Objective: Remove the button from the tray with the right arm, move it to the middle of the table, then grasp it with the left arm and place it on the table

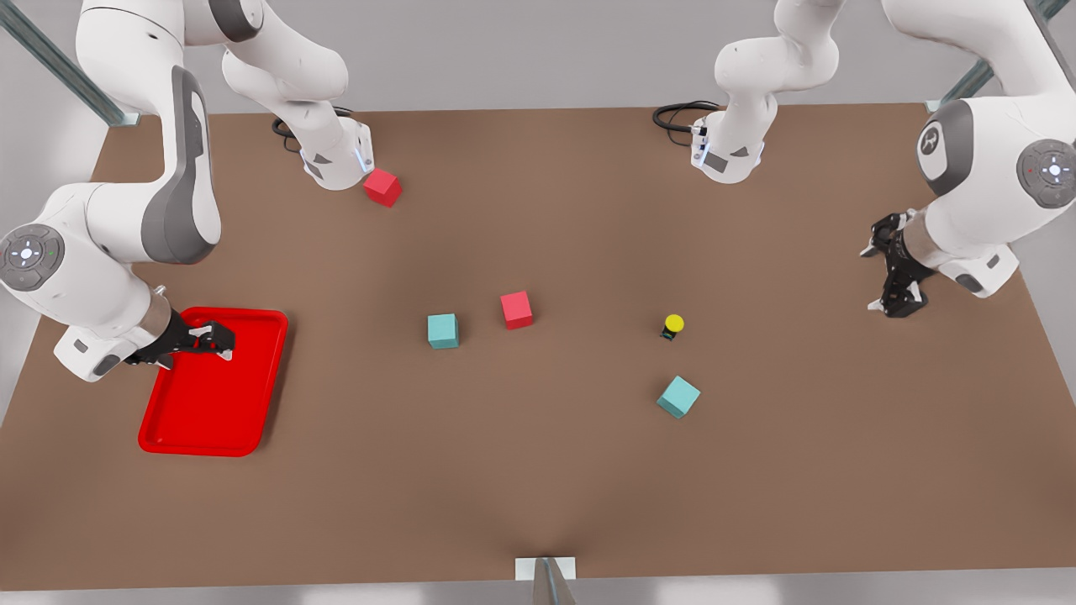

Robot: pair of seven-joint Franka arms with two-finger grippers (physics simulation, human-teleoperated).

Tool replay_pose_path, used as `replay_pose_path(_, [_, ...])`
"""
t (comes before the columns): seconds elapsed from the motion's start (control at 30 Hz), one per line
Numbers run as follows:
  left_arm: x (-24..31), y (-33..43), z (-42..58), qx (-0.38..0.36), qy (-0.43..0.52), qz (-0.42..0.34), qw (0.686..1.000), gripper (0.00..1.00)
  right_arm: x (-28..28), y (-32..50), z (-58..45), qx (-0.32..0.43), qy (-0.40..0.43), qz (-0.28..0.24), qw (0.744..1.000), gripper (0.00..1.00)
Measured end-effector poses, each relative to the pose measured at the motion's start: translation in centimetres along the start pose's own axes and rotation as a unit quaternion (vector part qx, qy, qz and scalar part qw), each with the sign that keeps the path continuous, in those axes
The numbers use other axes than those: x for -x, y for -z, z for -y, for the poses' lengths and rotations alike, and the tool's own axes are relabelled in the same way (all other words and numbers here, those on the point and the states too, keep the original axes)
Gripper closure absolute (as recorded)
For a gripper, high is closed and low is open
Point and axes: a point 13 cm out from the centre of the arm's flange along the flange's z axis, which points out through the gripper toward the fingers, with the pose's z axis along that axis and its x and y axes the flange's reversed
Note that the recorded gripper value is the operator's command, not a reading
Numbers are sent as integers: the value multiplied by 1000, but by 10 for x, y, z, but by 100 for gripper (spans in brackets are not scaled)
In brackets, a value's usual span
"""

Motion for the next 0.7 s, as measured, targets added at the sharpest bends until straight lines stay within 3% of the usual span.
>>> replay_pose_path(0.3, [-25,-12,40,-19,-298,-22,954,0,0,0,1,2,-2,1,1000,0])
replay_pose_path(0.7, [-27,-10,44,-29,-496,-15,868,0,1,-4,1,3,-3,-2,1000,0])
